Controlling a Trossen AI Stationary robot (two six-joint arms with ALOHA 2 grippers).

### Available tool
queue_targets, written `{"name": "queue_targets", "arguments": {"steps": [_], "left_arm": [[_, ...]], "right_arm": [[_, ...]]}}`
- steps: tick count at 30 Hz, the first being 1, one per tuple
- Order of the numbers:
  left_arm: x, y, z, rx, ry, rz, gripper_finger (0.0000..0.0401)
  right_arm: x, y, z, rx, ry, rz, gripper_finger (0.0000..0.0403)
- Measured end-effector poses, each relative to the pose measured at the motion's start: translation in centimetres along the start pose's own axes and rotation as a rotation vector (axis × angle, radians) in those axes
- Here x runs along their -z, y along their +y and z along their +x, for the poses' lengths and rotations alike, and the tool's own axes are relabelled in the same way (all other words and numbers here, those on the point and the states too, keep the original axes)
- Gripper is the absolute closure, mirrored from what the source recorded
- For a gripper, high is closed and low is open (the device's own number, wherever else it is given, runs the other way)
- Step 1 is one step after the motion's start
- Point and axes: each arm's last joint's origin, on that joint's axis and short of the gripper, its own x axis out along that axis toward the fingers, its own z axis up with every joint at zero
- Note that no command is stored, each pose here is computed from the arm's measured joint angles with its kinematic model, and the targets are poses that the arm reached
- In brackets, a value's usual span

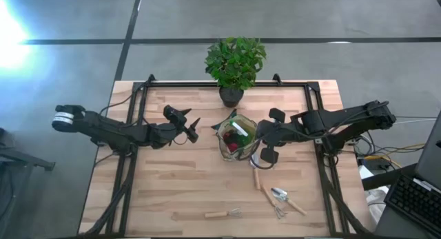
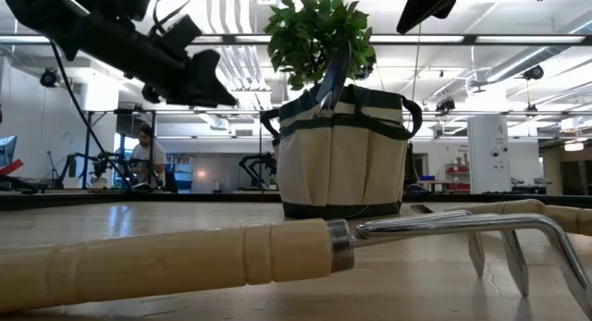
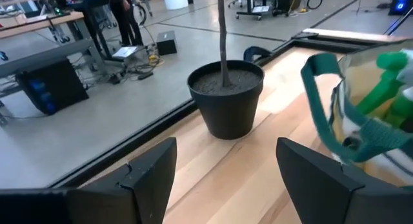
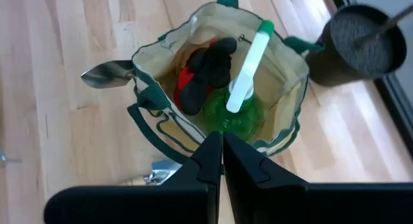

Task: Pick & Place Garden tools in Gardening bag
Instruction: Put the bottom brown trowel into the side pocket of the gardening bag

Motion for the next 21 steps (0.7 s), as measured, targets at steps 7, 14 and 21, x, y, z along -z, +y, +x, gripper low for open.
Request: {"name": "queue_targets", "arguments": {"steps": [7, 14, 21], "left_arm": [[-0.5, 0.0, 0.0, -0.005, -0.012, 0.03, 0.0133], [-1.6, -0.1, 0.0, -0.001, -0.038, 0.053, 0.0133], [-1.5, -0.1, 0.0, 0.021, -0.033, 0.051, 0.0133]], "right_arm": [[1.5, 1.4, 0.7, -0.041, 0.06, 0.162, 0.0394], [3.6, 3.3, 0.9, -0.072, 0.126, 0.308, 0.0394], [6.0, 4.9, 1.4, -0.072, 0.193, 0.36, 0.0394]]}}
